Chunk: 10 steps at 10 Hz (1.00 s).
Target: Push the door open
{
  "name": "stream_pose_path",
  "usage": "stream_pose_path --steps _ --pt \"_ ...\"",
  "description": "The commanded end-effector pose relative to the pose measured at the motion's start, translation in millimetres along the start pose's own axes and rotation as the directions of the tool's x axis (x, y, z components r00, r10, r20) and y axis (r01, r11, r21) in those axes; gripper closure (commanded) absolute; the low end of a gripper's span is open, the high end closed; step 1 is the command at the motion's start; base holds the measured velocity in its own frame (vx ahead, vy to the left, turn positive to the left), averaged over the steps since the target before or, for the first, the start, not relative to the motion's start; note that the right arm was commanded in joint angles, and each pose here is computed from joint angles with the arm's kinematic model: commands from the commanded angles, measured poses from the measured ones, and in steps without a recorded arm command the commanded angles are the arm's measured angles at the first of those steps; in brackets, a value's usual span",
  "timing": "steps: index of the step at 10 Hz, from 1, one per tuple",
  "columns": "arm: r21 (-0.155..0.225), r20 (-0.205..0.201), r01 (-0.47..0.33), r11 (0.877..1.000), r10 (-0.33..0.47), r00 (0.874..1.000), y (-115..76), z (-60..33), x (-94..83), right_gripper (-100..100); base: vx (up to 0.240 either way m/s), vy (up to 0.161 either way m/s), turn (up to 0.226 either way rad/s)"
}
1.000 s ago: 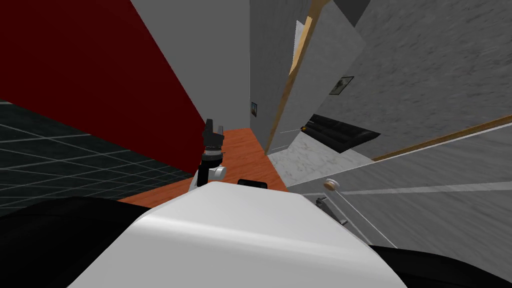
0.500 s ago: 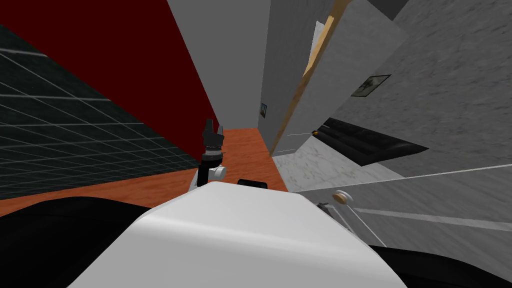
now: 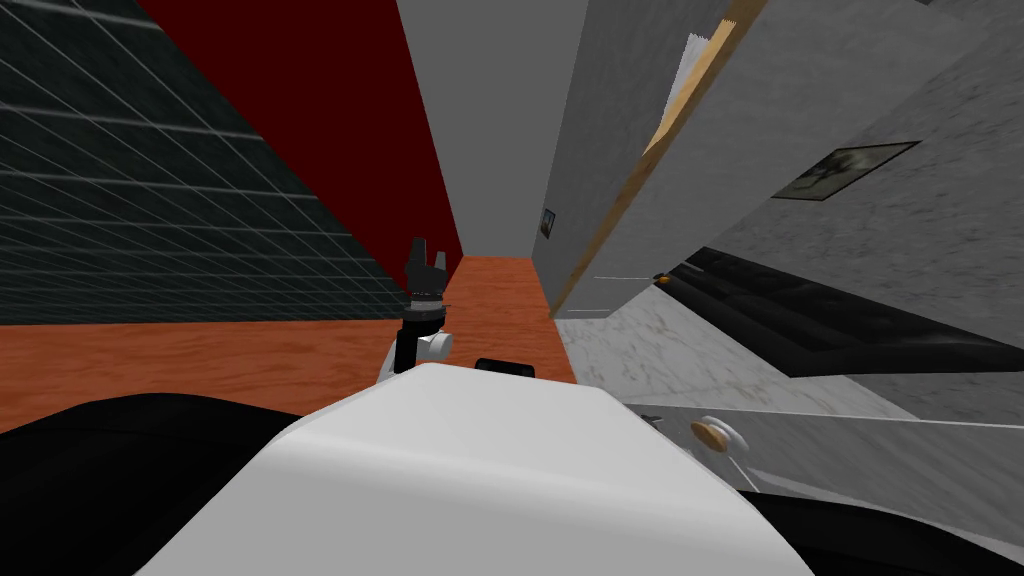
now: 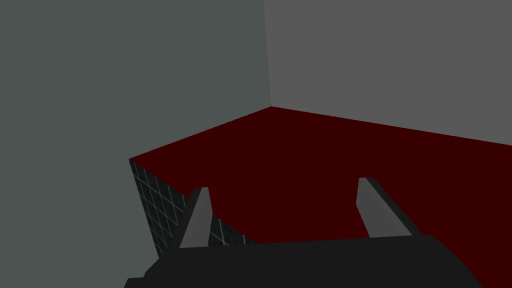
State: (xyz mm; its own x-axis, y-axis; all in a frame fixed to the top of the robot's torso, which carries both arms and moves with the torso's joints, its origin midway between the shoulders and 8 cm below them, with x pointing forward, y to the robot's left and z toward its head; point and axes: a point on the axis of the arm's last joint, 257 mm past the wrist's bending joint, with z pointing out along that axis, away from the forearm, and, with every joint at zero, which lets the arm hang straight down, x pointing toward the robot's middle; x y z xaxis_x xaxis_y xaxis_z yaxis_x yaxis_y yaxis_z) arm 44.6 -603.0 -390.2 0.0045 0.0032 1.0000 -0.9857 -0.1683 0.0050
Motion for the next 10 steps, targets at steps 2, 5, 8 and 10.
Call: stream_pose_path --steps 2,5,8,10 --pt "0.003 -0.010 0.001 1.000 -0.001 1.000 -0.3 5.6 3.3 -100 -0.008 -0.048 0.017" --pt "0.005 -0.015 0.002 1.000 -0.002 1.000 -1.1 10.2 5.2 -100 0.024 -0.182 0.009" --pt "0.001 -0.010 -0.001 1.000 0.001 1.000 -1.8 10.3 2.6 -100 0.034 -0.214 0.006" --pt "0.000 -0.008 -0.002 1.000 0.002 1.000 -2.1 9.4 1.3 -100 0.024 -0.151 0.009"
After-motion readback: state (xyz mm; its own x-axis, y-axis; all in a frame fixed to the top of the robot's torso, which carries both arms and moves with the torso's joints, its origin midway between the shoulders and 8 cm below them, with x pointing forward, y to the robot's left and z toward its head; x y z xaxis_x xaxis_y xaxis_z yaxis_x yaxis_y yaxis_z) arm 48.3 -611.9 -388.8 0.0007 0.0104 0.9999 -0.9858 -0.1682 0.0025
